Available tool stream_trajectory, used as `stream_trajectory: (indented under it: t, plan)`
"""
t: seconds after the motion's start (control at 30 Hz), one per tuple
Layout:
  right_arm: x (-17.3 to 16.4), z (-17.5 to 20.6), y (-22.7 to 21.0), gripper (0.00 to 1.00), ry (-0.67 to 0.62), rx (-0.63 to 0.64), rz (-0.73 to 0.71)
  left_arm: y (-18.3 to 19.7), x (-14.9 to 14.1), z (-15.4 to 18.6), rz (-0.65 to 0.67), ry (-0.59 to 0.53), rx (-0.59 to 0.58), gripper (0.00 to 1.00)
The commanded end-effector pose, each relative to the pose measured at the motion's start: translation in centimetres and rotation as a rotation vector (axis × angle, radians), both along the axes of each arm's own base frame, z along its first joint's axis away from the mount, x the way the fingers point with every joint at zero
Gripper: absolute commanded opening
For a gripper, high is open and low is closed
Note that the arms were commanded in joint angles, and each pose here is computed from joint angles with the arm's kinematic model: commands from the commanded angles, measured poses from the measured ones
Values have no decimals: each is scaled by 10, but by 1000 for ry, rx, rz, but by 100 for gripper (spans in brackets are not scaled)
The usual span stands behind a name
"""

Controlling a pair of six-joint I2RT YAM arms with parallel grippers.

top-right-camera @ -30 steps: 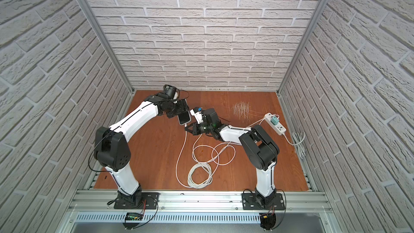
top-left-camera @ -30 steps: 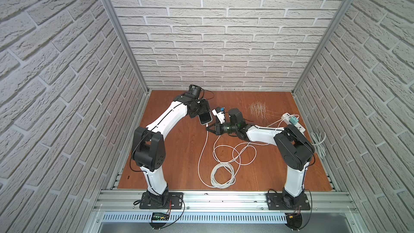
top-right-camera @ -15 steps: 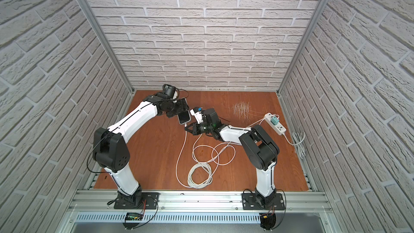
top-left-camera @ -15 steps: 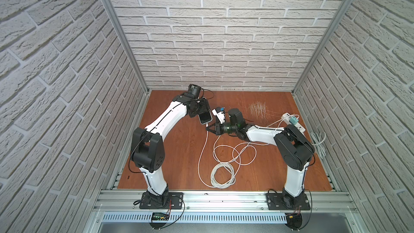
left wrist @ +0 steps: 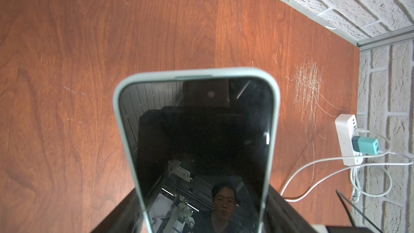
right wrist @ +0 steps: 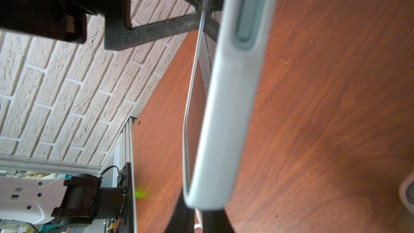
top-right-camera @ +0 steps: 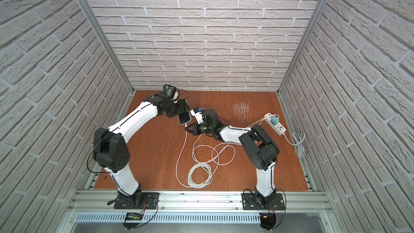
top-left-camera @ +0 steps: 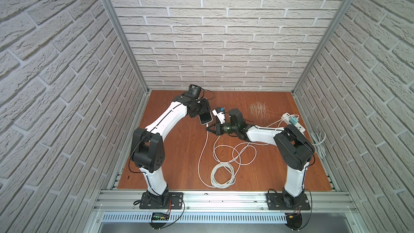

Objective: Plug the charging cable into the phone
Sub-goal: Insert the charging cable into the phone.

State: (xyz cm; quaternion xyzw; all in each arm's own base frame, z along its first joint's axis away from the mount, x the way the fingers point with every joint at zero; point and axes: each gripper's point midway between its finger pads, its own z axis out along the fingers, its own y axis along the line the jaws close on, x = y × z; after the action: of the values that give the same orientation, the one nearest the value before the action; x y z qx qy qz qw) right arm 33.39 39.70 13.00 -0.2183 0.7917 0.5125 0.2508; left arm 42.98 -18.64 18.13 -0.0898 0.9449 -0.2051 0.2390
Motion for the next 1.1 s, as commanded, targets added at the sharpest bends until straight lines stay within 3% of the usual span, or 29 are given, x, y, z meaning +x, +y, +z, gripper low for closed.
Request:
stream_trajectory:
  t: [0.0, 1.07]
  plan:
    - [1, 22, -1, 3, -50, 44, -1, -6, 3, 28, -24, -91, -40, 29]
    - [-6, 17, 3, 3, -8, 47, 42, -2, 6, 28, 3, -131, -19, 28]
